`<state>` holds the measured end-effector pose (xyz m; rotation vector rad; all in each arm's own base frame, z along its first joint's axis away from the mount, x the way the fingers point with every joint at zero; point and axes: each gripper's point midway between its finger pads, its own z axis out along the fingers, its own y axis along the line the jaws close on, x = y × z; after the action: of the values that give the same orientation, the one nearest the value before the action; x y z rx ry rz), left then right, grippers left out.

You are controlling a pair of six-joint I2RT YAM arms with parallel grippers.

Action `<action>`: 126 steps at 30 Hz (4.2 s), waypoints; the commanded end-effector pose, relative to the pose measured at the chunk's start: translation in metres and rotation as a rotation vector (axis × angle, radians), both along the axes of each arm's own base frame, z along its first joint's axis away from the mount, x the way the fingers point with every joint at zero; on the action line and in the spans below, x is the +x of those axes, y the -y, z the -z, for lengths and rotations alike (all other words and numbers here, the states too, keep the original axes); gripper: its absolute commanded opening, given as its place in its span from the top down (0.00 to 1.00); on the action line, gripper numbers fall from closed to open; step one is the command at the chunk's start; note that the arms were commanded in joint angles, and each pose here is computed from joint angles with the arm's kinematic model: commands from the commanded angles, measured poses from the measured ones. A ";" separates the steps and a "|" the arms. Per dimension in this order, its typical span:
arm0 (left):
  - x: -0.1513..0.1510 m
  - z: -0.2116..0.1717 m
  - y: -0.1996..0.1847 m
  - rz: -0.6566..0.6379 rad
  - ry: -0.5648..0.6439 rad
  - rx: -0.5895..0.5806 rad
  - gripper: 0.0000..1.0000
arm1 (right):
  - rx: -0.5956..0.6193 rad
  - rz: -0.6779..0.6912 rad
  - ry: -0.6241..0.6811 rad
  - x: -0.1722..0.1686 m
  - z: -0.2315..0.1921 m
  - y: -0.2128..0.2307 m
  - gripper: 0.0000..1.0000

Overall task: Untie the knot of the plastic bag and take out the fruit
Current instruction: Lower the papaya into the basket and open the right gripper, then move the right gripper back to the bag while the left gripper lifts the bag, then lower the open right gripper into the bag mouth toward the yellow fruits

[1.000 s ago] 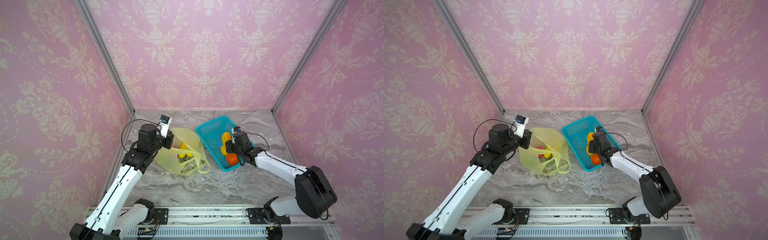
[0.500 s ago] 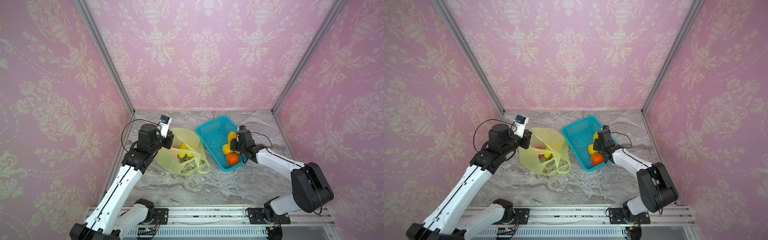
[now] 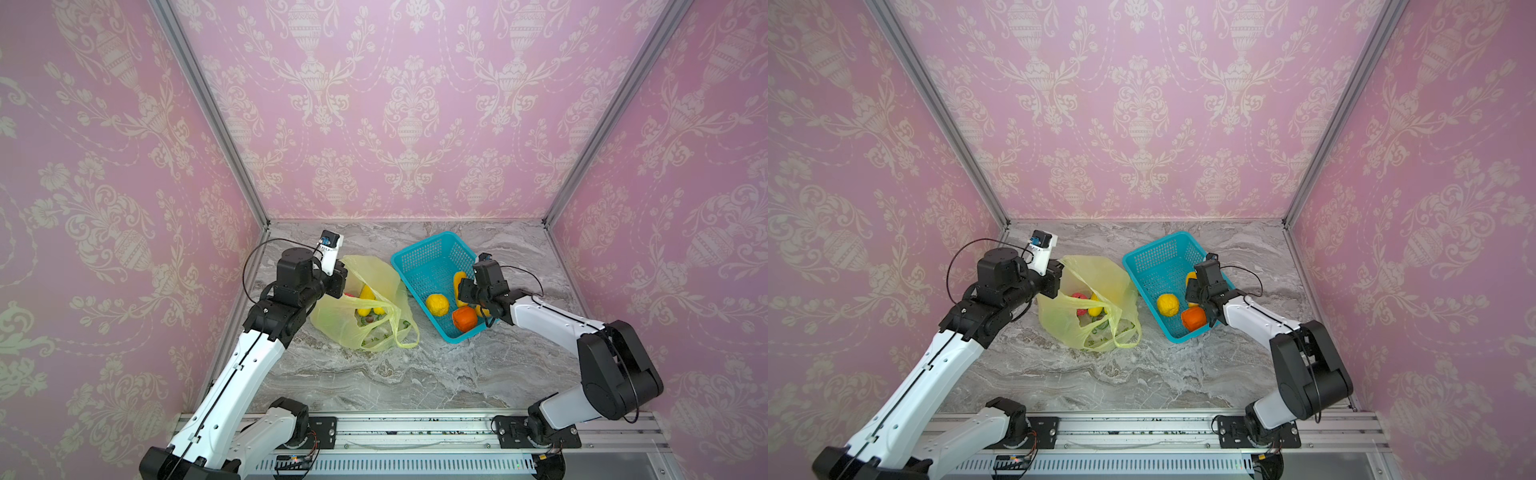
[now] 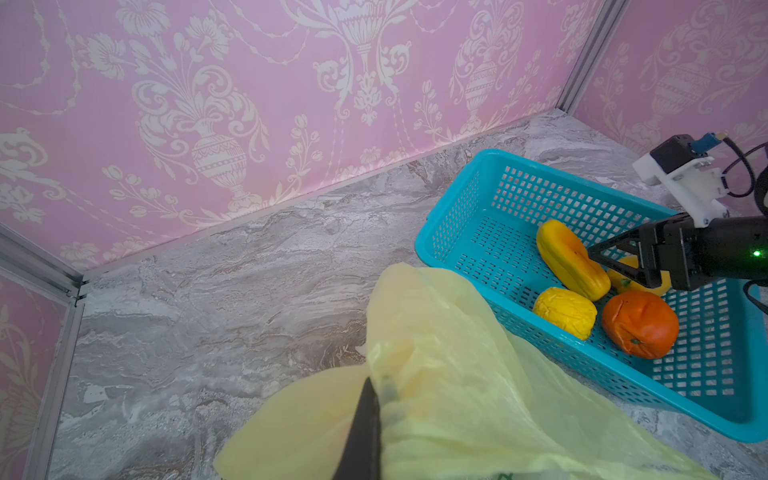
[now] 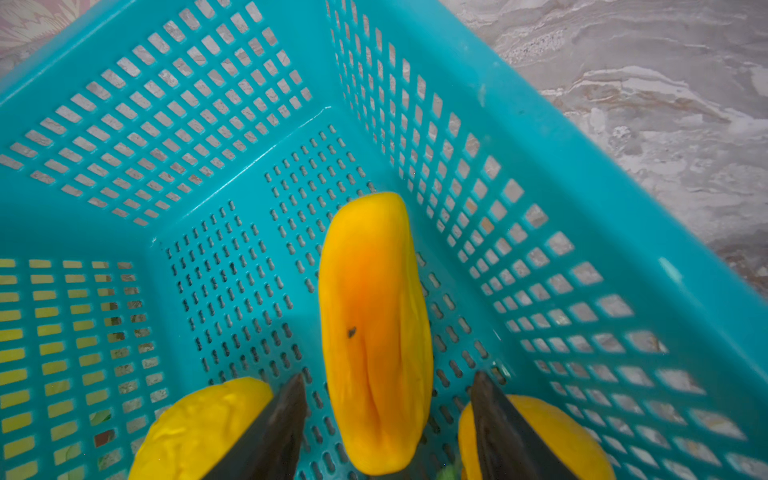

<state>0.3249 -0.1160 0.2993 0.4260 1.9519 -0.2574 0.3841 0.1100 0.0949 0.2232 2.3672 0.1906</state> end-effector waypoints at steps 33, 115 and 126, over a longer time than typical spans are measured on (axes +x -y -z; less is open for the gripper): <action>0.001 -0.001 -0.006 -0.024 0.001 0.001 1.00 | 0.232 -1.007 0.600 -0.174 -0.186 -0.232 0.42; 0.018 0.034 -0.024 -0.094 -0.100 0.104 1.00 | -0.203 -0.914 0.315 -0.122 -0.065 -0.333 0.84; 0.016 0.030 -0.012 -0.038 -0.089 0.051 1.00 | -0.301 -0.578 0.160 -0.047 -0.007 -0.324 0.71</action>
<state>0.3428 -0.0995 0.2646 0.3969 2.0815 -0.1651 0.3152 0.4579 0.1101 -0.7493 2.1455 0.2351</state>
